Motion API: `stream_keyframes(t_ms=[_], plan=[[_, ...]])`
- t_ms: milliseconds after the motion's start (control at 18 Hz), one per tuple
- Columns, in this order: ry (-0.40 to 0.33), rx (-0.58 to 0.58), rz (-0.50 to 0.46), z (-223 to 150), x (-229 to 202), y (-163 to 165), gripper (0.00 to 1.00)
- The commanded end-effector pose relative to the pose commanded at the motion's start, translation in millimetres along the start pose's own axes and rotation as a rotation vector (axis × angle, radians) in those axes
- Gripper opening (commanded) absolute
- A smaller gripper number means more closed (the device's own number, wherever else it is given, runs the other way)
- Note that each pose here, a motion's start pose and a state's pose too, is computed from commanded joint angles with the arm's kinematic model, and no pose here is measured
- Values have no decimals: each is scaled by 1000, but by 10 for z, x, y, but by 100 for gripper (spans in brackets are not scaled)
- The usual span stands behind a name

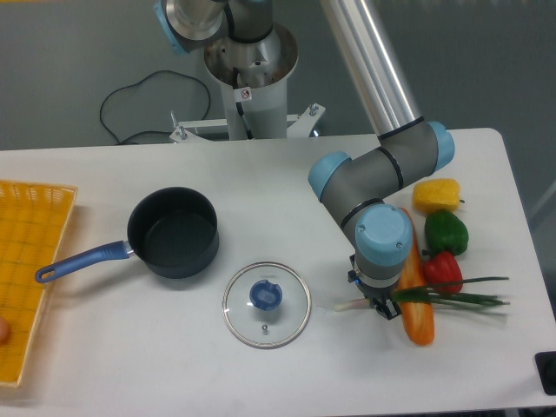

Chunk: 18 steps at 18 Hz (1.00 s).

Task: Pick up the green onion
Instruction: 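Lift the grasped green onions up off the table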

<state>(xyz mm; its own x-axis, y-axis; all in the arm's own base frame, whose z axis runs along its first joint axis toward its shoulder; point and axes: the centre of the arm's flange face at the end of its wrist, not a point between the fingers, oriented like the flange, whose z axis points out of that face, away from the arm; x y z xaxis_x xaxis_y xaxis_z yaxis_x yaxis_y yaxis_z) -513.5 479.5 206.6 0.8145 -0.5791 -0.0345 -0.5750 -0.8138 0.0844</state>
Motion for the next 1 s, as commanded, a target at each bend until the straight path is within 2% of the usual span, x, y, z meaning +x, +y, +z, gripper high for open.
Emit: stream_keyframes(t_ms=[500, 667, 1000], plan=[[-28, 1, -39, -196, 5, 15, 15], [-49, 6, -79, -326, -9, 0, 15], [-101, 19, -130, -598, 1, -166, 15]])
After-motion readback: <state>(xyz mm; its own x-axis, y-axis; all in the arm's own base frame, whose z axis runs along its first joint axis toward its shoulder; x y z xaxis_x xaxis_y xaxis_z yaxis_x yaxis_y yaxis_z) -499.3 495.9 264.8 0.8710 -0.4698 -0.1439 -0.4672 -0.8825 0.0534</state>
